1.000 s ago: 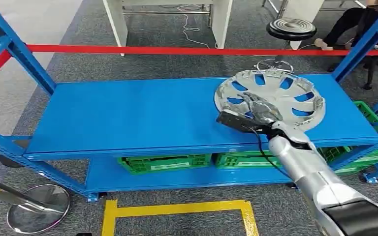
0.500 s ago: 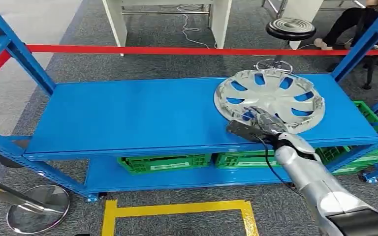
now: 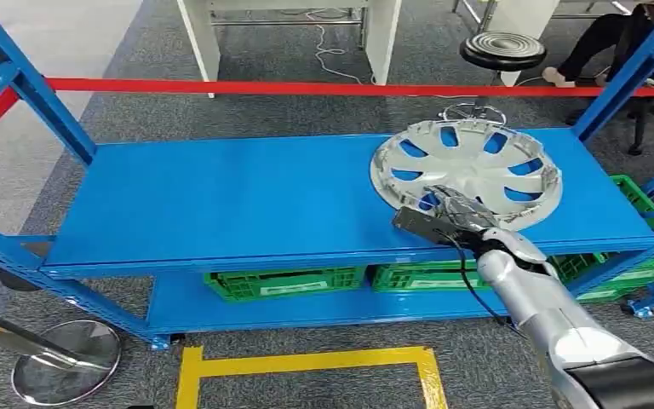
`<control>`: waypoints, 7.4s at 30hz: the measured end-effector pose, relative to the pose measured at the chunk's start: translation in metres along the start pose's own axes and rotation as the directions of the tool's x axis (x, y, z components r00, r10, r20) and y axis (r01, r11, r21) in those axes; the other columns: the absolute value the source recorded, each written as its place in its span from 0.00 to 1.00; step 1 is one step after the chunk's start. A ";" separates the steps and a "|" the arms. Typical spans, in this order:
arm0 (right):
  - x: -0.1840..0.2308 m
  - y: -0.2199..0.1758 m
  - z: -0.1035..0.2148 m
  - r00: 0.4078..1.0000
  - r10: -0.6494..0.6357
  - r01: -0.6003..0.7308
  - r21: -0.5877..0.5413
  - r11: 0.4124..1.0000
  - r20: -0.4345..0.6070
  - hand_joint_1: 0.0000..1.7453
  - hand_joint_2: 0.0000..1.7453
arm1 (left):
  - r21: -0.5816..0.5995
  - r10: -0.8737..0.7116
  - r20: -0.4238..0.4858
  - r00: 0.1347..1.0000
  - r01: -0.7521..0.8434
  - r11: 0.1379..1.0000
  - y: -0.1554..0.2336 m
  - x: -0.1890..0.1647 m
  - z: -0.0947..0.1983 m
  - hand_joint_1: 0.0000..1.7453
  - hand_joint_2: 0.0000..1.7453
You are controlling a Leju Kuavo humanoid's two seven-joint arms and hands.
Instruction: Take the parts from the cabinet and place them on the table.
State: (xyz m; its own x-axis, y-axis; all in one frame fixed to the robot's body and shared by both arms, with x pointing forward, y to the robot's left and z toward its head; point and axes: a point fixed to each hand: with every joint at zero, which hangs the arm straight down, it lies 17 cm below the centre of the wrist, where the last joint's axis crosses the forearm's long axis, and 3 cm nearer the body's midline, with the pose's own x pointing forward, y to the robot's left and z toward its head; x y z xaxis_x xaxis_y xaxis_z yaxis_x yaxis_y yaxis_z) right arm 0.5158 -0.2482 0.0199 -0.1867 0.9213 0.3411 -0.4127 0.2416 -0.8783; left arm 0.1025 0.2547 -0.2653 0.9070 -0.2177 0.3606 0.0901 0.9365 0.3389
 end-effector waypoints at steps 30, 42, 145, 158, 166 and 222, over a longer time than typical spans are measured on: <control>-0.035 -0.020 -0.009 0.996 0.056 -0.049 0.104 0.993 -0.064 0.00 1.00 | -0.001 -0.020 -0.003 1.000 0.020 1.000 -0.003 0.002 0.001 0.00 0.00; -0.041 -0.020 -0.010 0.993 0.092 -0.083 0.119 0.989 -0.068 0.00 0.00 | -0.002 -0.022 -0.003 1.000 0.022 1.000 -0.004 0.002 0.001 0.00 0.00; -0.044 -0.025 -0.020 0.832 0.526 -0.523 0.067 0.849 -0.175 1.00 1.00 | 0.055 0.029 -0.025 0.999 -0.028 0.998 -0.007 0.003 0.006 0.00 0.00; -0.036 -0.028 -0.017 0.844 0.521 -0.526 -0.005 0.851 -0.128 1.00 1.00 | 0.089 0.046 0.054 0.997 -0.051 0.995 0.000 0.014 0.006 0.00 0.00; -0.022 -0.051 0.000 0.829 0.551 -0.559 -0.147 0.816 -0.096 1.00 1.00 | 0.146 0.061 0.125 0.990 -0.079 0.986 0.011 0.023 0.009 0.00 1.00; 0.174 -0.217 0.281 0.604 0.773 -0.309 -0.951 0.004 -0.193 1.00 1.00 | 0.204 -0.033 0.268 0.963 -0.024 0.979 0.018 0.049 0.015 0.00 1.00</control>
State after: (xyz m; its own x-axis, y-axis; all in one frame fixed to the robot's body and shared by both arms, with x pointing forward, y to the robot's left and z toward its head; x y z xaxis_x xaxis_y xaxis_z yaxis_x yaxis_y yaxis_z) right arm 0.3224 -0.2254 0.3639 -0.2597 0.8023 -0.5375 0.9038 0.0060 -0.4278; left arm 0.1422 0.2567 -0.2286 0.7603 -0.3137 0.5688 -0.0174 0.8655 0.5006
